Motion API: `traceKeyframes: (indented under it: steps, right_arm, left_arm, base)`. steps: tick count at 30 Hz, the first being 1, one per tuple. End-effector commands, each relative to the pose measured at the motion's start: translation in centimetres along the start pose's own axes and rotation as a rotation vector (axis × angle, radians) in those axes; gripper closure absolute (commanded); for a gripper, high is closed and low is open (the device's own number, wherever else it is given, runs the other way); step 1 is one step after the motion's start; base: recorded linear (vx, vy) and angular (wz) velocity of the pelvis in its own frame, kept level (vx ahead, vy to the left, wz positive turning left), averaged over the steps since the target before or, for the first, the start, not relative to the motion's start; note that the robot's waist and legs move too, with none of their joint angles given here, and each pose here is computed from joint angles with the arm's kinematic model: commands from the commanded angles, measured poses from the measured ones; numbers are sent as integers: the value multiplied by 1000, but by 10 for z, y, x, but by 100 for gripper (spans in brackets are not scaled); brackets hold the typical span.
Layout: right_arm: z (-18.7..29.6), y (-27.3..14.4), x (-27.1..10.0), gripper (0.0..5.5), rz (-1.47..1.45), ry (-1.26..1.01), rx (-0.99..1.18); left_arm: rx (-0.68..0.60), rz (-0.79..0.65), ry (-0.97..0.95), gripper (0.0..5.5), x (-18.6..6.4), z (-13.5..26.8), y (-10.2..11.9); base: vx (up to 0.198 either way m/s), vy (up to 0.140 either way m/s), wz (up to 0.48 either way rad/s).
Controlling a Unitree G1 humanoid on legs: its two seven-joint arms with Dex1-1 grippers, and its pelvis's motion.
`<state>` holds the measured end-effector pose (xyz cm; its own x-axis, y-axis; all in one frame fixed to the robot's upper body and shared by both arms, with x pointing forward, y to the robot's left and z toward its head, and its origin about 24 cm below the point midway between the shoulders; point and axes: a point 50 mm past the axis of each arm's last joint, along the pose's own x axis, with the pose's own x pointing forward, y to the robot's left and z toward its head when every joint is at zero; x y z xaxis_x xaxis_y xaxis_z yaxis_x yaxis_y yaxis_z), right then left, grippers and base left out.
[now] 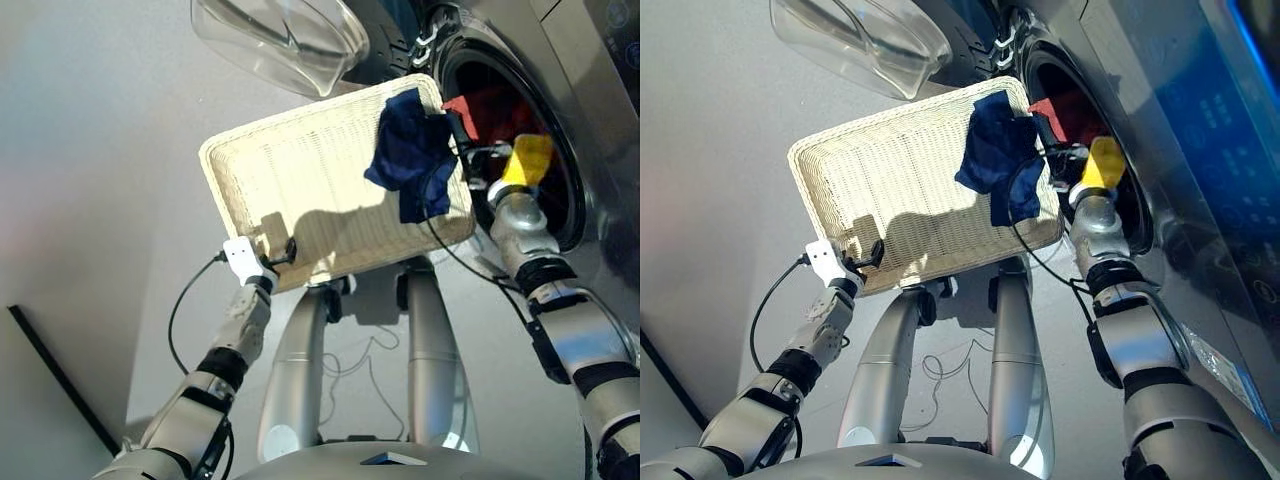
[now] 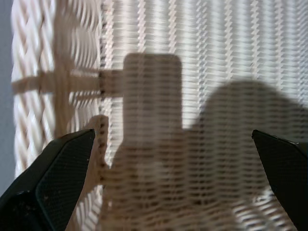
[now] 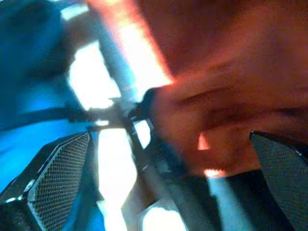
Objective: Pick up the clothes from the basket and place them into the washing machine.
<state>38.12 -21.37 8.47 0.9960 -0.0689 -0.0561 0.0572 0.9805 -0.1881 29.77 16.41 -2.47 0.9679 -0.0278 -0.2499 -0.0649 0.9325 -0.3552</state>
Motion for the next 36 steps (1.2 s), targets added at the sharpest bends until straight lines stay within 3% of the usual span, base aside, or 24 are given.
traceKeyframes:
  steps: [1,12,22,23,25,36]
  right_arm:
    - [-2,26,-3,0,177,-9,-133]
    - [-7,52,0,0,231,52,-144]
    - [37,15,23,0,11,30,-135]
    - [41,13,24,45,1,26,-133]
    - [50,17,26,550,6,-6,-104]
    - [49,43,17,550,61,-108,270]
  left_arm:
    - [30,24,-18,0,2,6,11]
    - [30,43,-15,0,8,10,8]
    - [5,64,-78,0,18,30,2]
    - [5,62,-77,0,17,30,2]
    - [1,59,-71,0,16,27,2]
    - [-32,50,-71,0,11,21,-1]
  base:
    - [0,0,0]
    - [1,0,16]
    - [0,0,0]
    - [0,0,0]
    - [0,0,0]
    - [5,3,3]
